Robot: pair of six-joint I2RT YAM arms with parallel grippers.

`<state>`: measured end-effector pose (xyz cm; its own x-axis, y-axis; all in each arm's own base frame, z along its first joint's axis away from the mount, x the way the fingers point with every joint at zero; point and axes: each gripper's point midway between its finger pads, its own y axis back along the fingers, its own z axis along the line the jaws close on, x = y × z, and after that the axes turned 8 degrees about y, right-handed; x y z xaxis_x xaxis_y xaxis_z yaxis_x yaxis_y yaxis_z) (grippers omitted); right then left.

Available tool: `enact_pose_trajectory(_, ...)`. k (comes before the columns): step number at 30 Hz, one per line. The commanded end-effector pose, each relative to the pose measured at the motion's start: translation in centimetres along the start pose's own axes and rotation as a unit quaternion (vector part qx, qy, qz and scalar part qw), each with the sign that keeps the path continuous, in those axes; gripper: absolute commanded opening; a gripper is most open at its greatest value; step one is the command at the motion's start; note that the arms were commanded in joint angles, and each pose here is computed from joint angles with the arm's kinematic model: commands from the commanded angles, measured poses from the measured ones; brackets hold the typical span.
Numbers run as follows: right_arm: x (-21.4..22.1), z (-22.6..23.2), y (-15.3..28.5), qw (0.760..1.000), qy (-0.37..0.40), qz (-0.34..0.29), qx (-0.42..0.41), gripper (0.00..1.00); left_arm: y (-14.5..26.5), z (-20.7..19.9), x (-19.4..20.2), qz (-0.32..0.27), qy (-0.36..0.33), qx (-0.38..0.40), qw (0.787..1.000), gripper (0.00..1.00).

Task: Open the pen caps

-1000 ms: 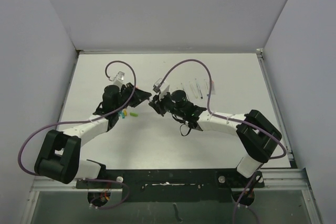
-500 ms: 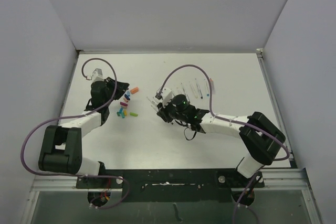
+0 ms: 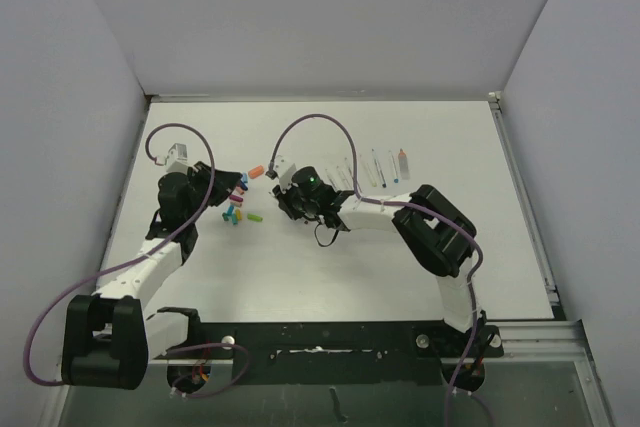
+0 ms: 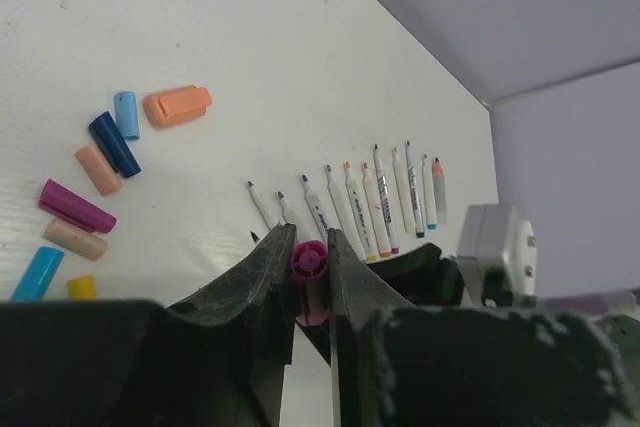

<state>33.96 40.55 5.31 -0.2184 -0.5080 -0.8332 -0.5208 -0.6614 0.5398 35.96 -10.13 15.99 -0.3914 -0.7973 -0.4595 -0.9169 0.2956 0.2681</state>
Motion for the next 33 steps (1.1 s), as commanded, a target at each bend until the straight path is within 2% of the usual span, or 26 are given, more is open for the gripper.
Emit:
enact_pose_trajectory(1, -2.7, -1.0, -1.8, 1.0, 0.013, -0.026, 0.013, 0.0, 1.6, -0.1, 0.6, 0.012, -0.019, 0.008, 1.0, 0.0)
enact_pose_trajectory(10, -2.2, -1.6, -3.5, 1.0, 0.013, -0.014, 0.023, 0.01, 2.6, 2.2, 2.2, 0.023, -0.011, -0.014, 1.0, 0.0)
enact_pose_trajectory(16, -1.8, -2.2, -3.6, 1.0, 0.008, -0.008, 0.029, 0.17, 1.7, 3.6, 2.8, 0.031, -0.006, -0.029, 0.999, 0.0)
enact_pose_trajectory(22, -1.7, -3.1, -3.2, 0.999, 0.003, -0.007, 0.044, 0.26, 0.3, 3.9, 2.5, 0.031, -0.008, -0.035, 0.999, 0.0)
enact_pose_trajectory(26, -2.6, -3.8, -1.9, 0.998, 0.002, -0.026, 0.056, 0.29, -0.7, 3.9, 2.3, 0.032, -0.009, -0.037, 0.999, 0.0)
enact_pose_trajectory(33, -5.2, -5.3, 3.2, 0.991, -0.012, -0.087, 0.096, 0.36, -3.0, 4.0, 2.5, 0.041, -0.016, -0.043, 0.998, 0.0)
